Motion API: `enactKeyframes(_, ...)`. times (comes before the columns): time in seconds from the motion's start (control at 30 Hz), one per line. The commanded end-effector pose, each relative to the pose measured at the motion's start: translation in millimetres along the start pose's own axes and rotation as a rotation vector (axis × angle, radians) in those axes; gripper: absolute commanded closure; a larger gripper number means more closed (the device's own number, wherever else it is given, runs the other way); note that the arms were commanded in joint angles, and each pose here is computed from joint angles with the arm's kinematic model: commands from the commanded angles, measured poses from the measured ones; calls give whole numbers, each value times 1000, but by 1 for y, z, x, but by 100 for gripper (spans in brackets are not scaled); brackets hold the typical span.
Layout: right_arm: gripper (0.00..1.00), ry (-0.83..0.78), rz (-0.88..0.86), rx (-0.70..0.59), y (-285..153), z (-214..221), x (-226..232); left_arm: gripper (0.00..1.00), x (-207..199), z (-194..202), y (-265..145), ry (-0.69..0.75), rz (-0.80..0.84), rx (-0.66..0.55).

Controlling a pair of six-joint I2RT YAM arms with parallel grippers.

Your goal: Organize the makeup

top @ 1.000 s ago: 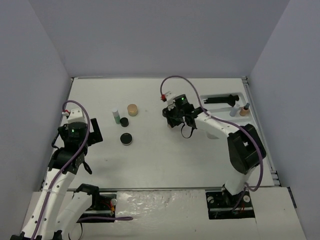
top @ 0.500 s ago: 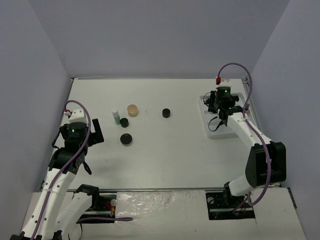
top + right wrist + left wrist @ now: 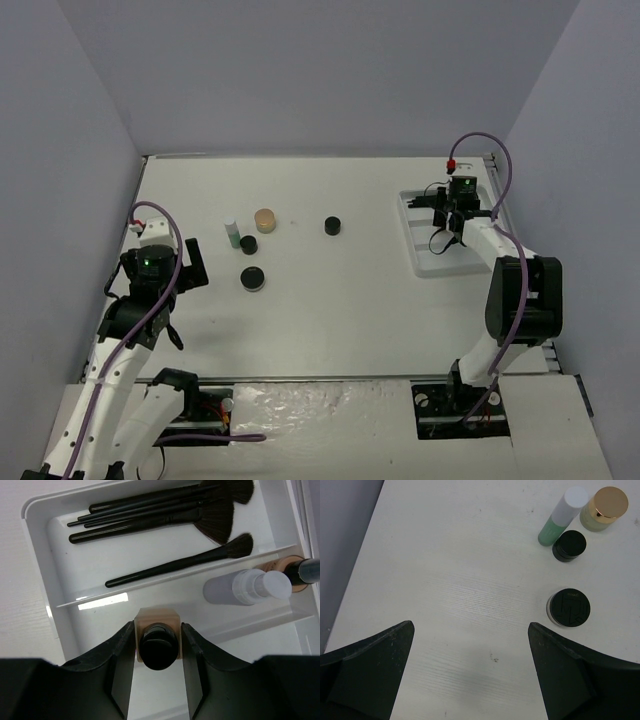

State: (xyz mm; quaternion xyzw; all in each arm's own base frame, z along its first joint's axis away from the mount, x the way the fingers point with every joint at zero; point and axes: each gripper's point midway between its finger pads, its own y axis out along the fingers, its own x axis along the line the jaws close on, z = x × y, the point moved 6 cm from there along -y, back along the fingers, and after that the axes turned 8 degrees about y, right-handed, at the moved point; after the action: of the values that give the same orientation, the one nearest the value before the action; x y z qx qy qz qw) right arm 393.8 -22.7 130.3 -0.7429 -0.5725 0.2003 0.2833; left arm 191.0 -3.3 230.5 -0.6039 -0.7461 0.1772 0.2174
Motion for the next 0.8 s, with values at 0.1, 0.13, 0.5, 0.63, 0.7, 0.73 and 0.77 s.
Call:
enactKeyframes(0.1, 100, -42, -95, -127, 15, -23, -5, 3, 1, -18, -2, -15, 1, -78)
enactKeyframes(0.13, 100, -47, -95, -121, 17, -21, -7, 3, 1, -18, -2, -15, 2, -79)
enactKeyframes(0.5, 90, -52, -108, -70, 30, -6, -13, 3, 1, -18, -2, -11, 0, -78)
enactKeyframes(0.63, 62, -45, -96, -64, 29, -6, -14, 3, 1, -18, -2, -11, 1, -78)
enactKeyframes(0.7, 53, -43, -90, -61, 28, -7, -15, 3, 1, -18, -2, -12, 3, -80)
enactKeyframes(0.73, 49, -39, -88, -59, 27, -8, -15, 3, 1, -18, -2, -12, 3, -81)
enactKeyframes(0.77, 44, -33, -86, -62, 25, -10, -15, 3, 1, -18, -2, -12, 4, -81)
